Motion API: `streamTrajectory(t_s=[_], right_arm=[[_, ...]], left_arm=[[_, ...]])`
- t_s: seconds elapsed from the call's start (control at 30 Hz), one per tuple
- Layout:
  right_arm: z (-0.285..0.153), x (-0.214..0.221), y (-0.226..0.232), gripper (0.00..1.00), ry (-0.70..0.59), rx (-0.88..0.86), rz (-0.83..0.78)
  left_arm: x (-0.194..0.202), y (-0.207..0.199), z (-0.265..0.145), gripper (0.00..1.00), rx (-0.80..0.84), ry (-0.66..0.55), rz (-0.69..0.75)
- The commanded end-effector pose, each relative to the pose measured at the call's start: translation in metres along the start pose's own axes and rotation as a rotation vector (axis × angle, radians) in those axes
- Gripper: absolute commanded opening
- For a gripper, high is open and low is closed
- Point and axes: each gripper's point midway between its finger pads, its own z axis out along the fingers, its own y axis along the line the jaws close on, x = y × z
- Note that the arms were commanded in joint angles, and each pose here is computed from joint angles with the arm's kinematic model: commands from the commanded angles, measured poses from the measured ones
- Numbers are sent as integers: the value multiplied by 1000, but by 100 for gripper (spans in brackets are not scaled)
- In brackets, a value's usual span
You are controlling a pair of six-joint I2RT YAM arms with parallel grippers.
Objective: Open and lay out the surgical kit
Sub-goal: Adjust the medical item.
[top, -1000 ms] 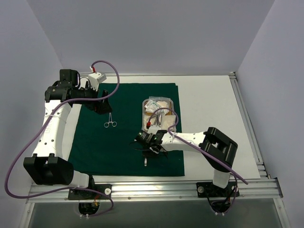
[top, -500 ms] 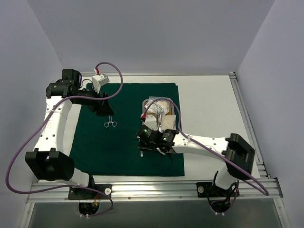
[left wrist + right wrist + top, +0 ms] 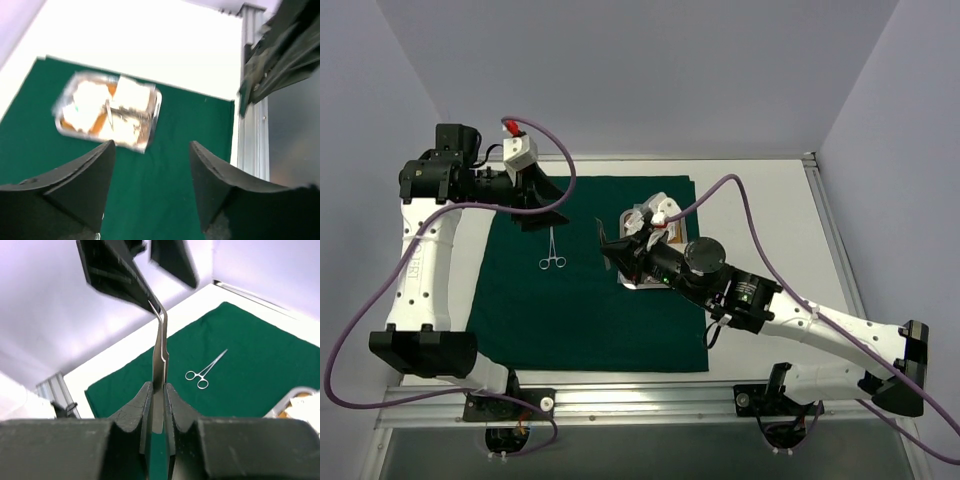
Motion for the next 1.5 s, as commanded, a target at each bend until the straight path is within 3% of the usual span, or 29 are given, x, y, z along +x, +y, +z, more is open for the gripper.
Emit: streamTrajectory(t_s=[0.0, 0.23, 0.33, 0.63, 0.93, 0.97, 1.03, 1.1, 1.17, 1.3, 1.33, 1.37, 1.47], right_arm=[[-5, -23, 18, 0, -65, -140, -120], [-14, -54, 21, 0, -124, -217, -189], [-12, -61, 24, 0, -131, -248, -203], [-4, -67, 25, 0, -129, -265, -206], [1, -67, 29, 0, -129, -285, -208], [1, -66, 28, 0, -129, -284, -208], [0, -68, 28, 0, -137, -282, -209], [0, -68, 28, 0, -142, -284, -207], [0, -68, 26, 0, -142, -280, -203], [5, -68, 16, 0, -131, -225, -177], [9, -66, 10, 0, -121, -188, -166], [12, -63, -7, 13, -100, -88, -148], [14, -49, -37, 33, -55, 126, -81]], left_arm=[[-29, -66, -8, 70, 178, -124, -19], [-42, -115, 10, 76, 329, -137, 102], [-48, -116, 13, 76, 341, -145, 80], [-51, -126, 19, 65, 388, -151, 65], [-61, -122, 22, 45, 390, -162, 54], [-62, -123, 21, 37, 391, -163, 53], [-61, -123, 22, 31, 393, -162, 51], [-60, -121, 23, 13, 390, -158, 43], [-59, -121, 24, 5, 388, -152, 29], [-57, -114, 28, 2, 370, -140, -15], [-54, -113, 29, 2, 363, -119, -102], [-57, -104, 33, 2, 337, -125, -95], [-49, -62, 48, 2, 133, -87, -258]])
